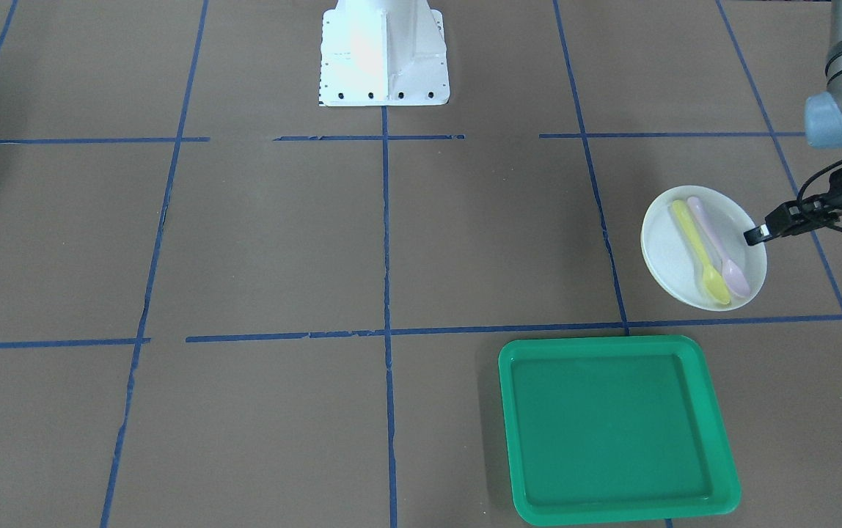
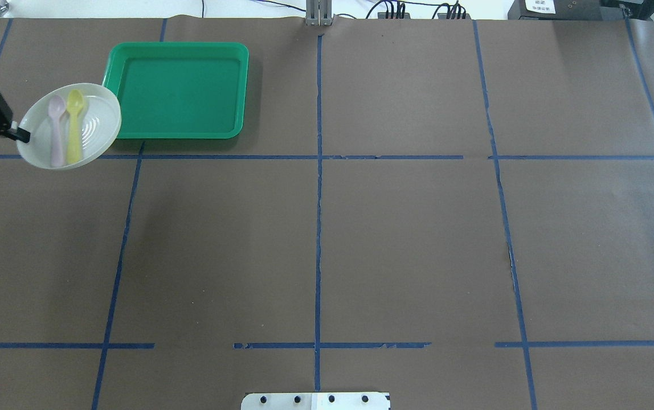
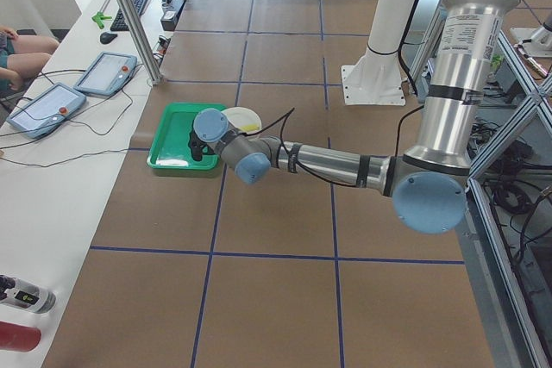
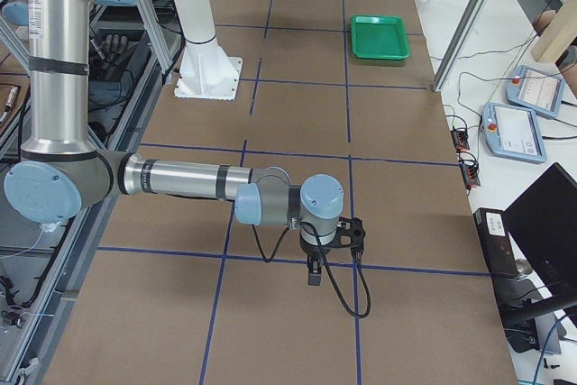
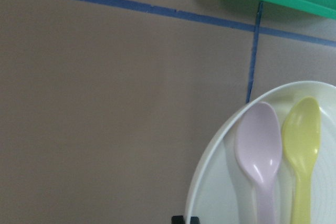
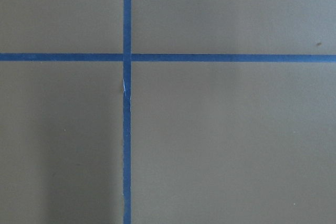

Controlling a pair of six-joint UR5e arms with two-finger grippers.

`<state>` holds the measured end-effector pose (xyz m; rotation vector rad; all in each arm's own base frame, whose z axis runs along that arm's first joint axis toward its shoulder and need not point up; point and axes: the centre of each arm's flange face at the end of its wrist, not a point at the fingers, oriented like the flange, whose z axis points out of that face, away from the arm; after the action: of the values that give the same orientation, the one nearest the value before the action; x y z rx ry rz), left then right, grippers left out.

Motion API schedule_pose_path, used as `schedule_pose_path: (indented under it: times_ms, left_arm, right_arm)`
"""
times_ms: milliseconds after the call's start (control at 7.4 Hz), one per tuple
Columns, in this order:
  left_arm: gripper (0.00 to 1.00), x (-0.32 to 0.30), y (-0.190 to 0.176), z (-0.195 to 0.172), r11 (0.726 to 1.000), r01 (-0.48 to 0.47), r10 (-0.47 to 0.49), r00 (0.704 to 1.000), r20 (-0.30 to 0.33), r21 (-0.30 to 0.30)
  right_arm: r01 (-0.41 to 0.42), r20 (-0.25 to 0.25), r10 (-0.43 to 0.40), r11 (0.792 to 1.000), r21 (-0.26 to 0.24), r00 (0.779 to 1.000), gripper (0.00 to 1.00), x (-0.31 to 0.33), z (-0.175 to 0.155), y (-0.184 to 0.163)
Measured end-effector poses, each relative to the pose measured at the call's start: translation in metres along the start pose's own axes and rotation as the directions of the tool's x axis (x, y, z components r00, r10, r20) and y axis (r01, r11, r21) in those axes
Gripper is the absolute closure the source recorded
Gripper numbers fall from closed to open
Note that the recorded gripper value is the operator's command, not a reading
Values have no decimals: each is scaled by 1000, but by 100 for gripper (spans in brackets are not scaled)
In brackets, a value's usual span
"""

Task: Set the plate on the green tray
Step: 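Lift the plate with the left gripper and carry it toward the green tray, then lower the plate onto the green tray and open the left gripper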

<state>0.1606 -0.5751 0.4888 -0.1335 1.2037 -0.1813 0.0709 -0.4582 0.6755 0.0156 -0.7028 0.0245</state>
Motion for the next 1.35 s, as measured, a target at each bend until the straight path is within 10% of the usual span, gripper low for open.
schedule_pose_path:
  times_ms: [405,1081,1216,1351]
  left_arm:
    - [100,77,-59,80,991,110,-116,990,74,73]
    - [100,89,-110,124,935,283,-296,955,29,213]
    - [18,87,-111,126,932,289,-302,953,28,221]
    - [0,85,-111,127,931,289,-302,953,26,224]
  right_arm:
    - [0,0,0,1000,0,1000,0,0,0,0]
    - [-1,0,1,1000,-1,1000,0,0,0,0]
    - [-1,0,1,1000,-1,1000,0,0,0,0]
    - [-1,0,1,1000,-1,1000,0,0,0,0]
